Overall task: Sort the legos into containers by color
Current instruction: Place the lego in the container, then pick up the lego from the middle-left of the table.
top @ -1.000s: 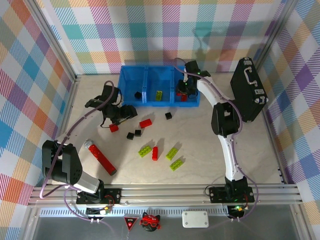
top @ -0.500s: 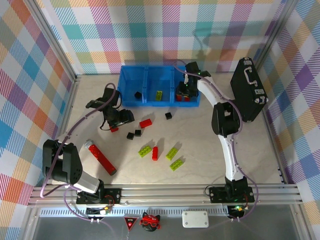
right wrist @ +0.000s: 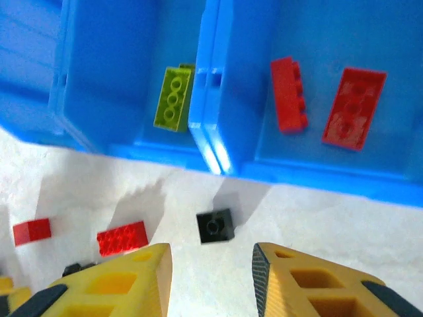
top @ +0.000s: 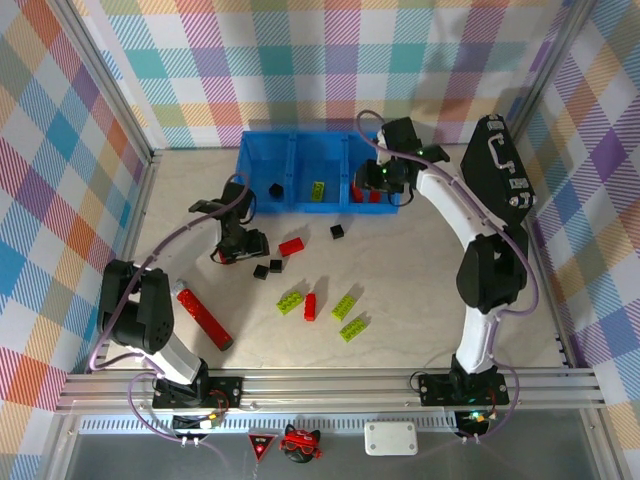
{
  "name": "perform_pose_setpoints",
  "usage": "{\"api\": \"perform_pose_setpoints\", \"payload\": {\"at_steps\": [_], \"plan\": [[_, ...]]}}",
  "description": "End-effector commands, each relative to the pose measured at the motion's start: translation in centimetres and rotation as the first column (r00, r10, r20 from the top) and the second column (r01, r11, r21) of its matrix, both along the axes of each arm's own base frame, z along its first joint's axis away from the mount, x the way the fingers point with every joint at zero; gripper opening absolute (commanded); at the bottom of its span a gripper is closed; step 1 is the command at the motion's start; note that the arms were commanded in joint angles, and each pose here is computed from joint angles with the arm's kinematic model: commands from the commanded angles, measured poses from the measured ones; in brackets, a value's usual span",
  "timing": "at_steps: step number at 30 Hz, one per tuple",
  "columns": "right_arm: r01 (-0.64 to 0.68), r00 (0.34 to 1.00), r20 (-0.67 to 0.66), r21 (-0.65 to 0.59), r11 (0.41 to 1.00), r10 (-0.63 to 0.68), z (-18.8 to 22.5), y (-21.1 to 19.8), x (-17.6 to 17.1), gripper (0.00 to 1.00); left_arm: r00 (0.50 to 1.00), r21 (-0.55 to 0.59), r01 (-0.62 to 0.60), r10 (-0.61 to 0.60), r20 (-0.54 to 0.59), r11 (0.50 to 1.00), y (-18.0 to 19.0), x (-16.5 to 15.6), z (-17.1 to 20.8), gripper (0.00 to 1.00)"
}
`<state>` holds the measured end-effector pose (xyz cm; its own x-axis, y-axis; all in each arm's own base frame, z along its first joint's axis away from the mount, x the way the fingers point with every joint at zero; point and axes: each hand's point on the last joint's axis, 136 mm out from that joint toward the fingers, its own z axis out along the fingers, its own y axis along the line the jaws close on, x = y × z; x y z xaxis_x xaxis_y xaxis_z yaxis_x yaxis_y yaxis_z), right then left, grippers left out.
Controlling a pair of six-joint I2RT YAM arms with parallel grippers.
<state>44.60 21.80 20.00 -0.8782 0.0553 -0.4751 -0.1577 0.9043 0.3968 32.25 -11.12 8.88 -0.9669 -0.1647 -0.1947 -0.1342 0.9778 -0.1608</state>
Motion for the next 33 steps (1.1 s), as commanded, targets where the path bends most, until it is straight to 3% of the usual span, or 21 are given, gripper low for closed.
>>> {"api": "perform_pose_setpoints", "payload": {"at_steps": [1,17,33], "plan": [[0.010,1.000,-0.001,0.009,1.000,-0.010,0.2,-0.2,-1.7,0.39,0.998,0.060,0.055,-0.052,-0.044,0.997,-0.2,-0.5,-0.9,0.56],[0.030,0.999,-0.013,0.008,1.000,-0.030,0.0,-1.7,-5.0,0.39,0.997,0.132,0.066,-0.059,-0.058,0.989,0.0,1.0,-1.7,0.53],[0.023,1.000,-0.004,0.012,1.000,-0.023,0.6,-1.7,-5.4,0.39,0.978,0.112,-0.203,0.206,-0.015,0.973,7.2,3.1,-0.5,0.57]]}}
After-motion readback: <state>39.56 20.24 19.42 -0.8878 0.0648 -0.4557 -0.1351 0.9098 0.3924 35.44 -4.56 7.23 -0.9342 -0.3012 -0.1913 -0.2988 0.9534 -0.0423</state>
